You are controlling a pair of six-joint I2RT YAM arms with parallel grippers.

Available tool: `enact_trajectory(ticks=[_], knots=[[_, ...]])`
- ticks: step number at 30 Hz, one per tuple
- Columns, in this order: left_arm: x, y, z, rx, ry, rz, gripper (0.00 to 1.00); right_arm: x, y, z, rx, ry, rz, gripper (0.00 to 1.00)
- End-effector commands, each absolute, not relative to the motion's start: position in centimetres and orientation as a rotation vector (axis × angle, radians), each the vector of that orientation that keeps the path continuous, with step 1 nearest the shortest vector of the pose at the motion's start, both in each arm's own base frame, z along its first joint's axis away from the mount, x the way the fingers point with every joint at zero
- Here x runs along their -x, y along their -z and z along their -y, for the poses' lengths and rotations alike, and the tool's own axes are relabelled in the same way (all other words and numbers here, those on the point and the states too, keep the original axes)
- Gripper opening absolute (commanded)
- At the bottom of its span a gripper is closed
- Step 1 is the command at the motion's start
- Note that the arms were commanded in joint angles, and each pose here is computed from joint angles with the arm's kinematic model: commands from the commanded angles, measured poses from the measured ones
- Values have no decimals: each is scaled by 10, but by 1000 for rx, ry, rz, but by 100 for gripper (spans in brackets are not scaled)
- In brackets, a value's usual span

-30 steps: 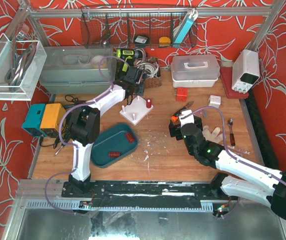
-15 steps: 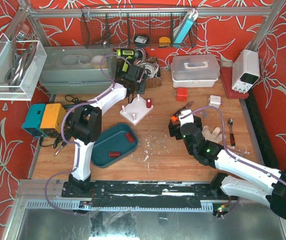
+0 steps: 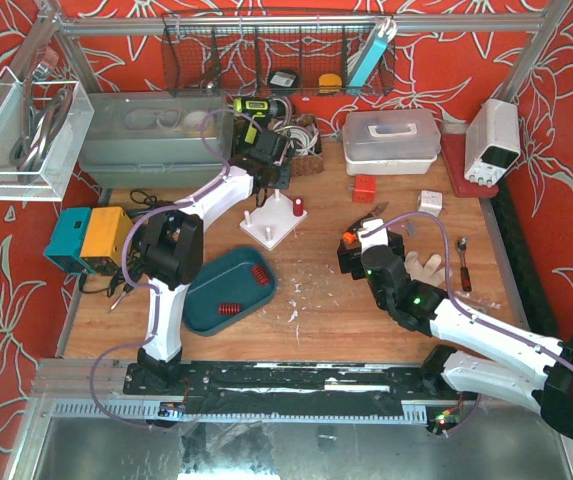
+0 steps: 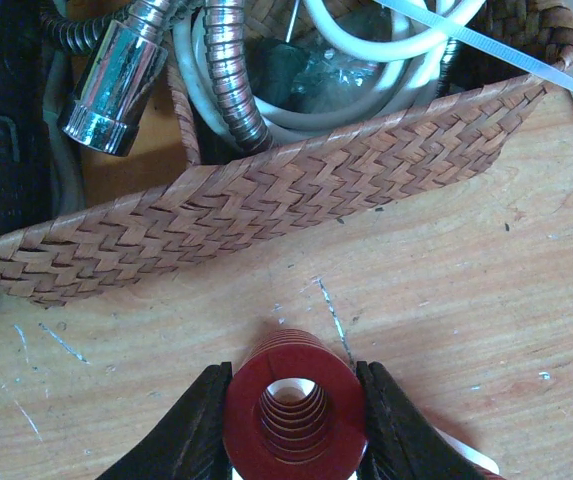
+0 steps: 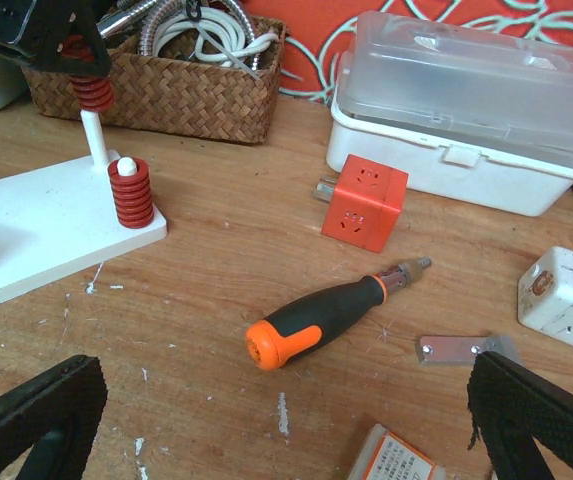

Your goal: Install the large spring

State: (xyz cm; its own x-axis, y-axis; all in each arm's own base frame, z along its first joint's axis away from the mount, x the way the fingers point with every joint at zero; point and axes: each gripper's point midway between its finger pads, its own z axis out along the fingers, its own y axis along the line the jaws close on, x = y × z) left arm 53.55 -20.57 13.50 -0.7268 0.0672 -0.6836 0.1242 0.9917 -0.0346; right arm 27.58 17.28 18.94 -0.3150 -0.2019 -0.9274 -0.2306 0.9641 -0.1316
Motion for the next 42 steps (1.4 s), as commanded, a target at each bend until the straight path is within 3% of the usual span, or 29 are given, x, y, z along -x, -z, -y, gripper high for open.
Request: enact_trajectory(ticks=[1,30,42], knots=[[-514,-118,202,-186,72,-2483,9,-278,-193,-174,300,-42,-1894,99],[-508,-151,207,-204,146,-2430,15,-279,-191,-176,311,-35,-1904,99],[-505,-138,201,-204,80,-2458,16,-278,-191,-175,312,-39,-1905,99]])
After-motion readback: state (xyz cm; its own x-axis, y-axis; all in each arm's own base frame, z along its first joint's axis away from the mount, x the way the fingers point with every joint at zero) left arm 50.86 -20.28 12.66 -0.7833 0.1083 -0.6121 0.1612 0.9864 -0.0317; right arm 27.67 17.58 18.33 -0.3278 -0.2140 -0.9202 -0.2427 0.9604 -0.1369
